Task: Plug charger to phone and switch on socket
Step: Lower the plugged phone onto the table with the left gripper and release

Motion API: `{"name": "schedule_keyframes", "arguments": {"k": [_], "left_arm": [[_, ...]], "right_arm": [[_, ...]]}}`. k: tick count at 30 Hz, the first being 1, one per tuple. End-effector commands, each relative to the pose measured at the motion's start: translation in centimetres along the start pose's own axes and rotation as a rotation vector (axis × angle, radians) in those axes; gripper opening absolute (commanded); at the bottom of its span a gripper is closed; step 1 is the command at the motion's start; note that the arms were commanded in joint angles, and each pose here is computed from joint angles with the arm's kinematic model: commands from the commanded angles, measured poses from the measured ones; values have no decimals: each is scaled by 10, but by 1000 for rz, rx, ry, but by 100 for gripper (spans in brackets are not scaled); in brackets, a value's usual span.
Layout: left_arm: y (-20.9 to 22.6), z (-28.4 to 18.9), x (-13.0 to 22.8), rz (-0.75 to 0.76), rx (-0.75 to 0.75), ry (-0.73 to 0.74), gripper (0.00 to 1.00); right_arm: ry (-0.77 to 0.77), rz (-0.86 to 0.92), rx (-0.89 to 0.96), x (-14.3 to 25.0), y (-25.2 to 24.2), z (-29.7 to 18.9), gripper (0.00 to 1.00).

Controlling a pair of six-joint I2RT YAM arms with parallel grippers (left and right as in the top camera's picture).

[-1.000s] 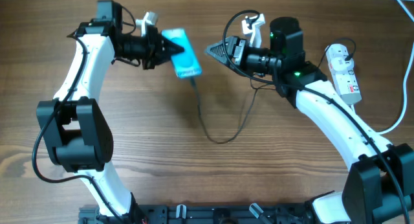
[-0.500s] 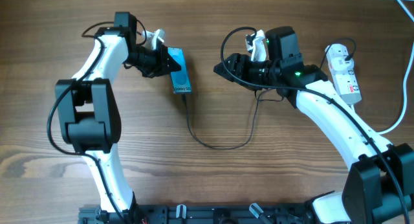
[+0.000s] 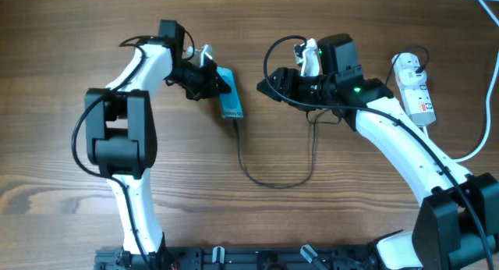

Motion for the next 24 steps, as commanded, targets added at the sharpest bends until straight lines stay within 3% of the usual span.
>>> {"name": "schedule_keyframes", "arguments": {"k": [1, 19, 24], "left_arm": [[5, 5, -3, -36, 6, 14, 4], [16, 6, -9, -86, -53, -25, 4], [27, 11, -11, -186, -86, -45, 4]], "right_arm": [[10, -25, 15, 2, -4, 4, 72], [12, -36, 15, 2, -4, 4, 72], [13, -37, 12, 2, -4, 4, 72]]}}
Point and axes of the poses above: each gripper's point midway between its finger pads, its own z axis out along the fingers, its own y axis along the line the jaws close on, x = y × z, the point moved 2 cm from there along -z, back along the fingers, and after that the axes turned 12 degrees about -z, right-handed, at the moved point
